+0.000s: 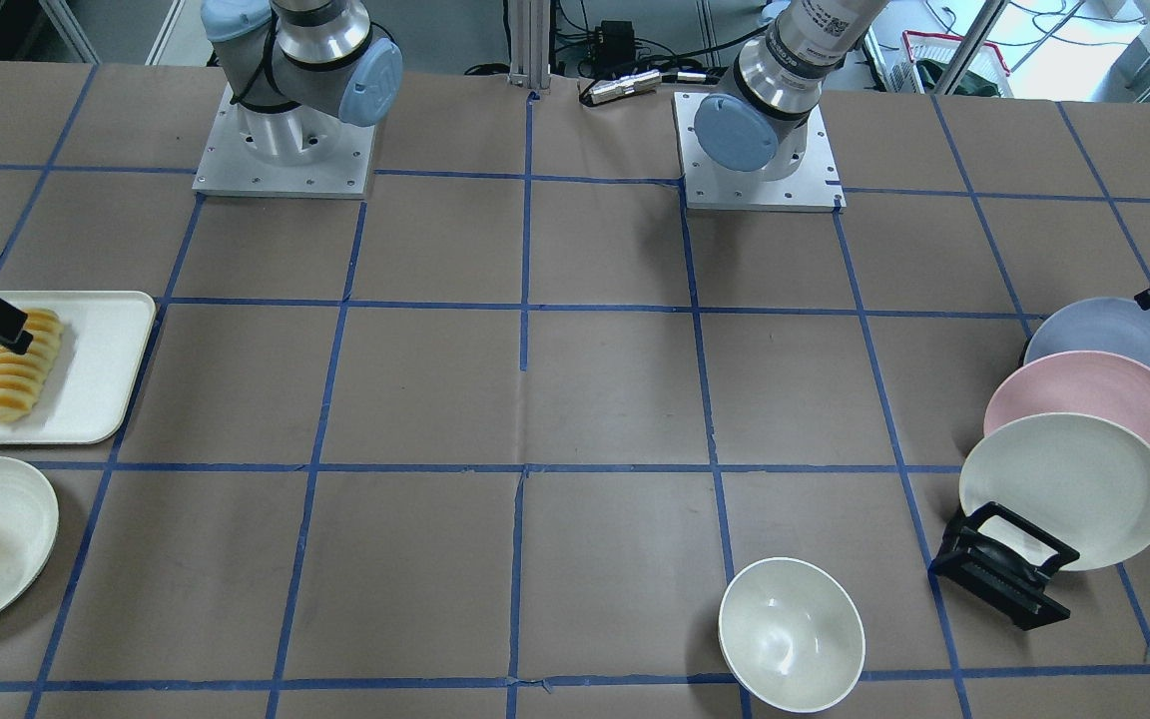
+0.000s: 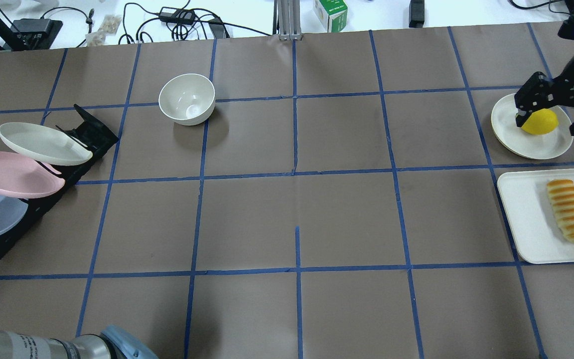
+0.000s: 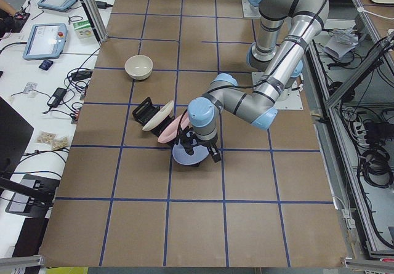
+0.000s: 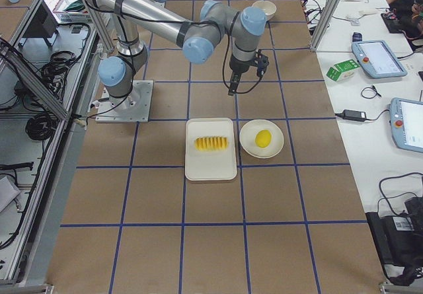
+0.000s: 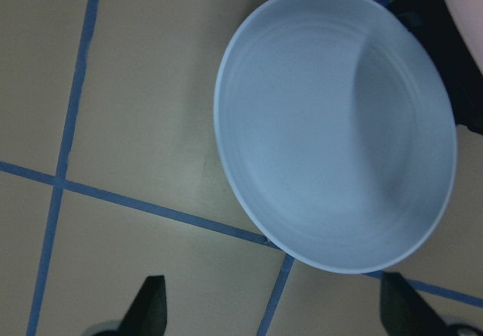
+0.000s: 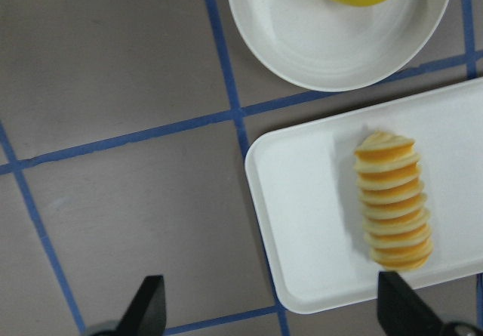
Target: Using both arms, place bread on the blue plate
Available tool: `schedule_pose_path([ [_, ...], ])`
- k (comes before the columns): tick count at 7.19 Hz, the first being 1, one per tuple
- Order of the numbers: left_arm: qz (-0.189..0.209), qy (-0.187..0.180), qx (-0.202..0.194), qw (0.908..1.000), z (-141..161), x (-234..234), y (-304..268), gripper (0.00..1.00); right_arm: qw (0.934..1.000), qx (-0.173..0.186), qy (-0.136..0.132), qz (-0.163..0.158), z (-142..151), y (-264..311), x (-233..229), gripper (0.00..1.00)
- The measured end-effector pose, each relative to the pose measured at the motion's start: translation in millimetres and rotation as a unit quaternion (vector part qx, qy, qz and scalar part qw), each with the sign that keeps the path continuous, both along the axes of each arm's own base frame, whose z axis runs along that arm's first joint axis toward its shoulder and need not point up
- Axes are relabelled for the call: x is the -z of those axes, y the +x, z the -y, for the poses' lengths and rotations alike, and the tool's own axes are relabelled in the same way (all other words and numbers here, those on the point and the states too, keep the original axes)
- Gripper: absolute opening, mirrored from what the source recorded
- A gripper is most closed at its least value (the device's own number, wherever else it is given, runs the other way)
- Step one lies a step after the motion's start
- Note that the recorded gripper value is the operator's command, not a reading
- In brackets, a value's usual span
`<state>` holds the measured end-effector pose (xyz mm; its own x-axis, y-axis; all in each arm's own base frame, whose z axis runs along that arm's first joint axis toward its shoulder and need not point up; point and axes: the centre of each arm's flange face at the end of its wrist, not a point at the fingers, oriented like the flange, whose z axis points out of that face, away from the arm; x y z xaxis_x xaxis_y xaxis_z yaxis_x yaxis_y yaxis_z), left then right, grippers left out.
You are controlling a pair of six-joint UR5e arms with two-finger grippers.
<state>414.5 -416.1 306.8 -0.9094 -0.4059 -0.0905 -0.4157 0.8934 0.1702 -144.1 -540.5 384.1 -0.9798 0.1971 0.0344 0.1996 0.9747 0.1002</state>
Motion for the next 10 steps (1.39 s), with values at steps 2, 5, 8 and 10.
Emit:
schedule_pose_path([
  [2,0.030,0.005,-0.010,0.9995,11,19,7,0.99,0.9999,0.004,-0.012,-0.010,10,-51,29,1.00],
  [5,0.050,-0.003,-0.007,0.9987,20,33,15,0.64,0.9999,0.015,0.008,0.004,-11,-85,86,1.00],
  [8,0.045,0.003,-0.004,0.9990,20,39,13,0.00,0.9998,-0.001,0.017,0.013,-48,-93,143,1.00],
  [10,0.051,0.016,-0.002,0.9986,19,39,14,0.00,0.9990,-0.006,0.042,0.011,-58,-92,167,1.00],
])
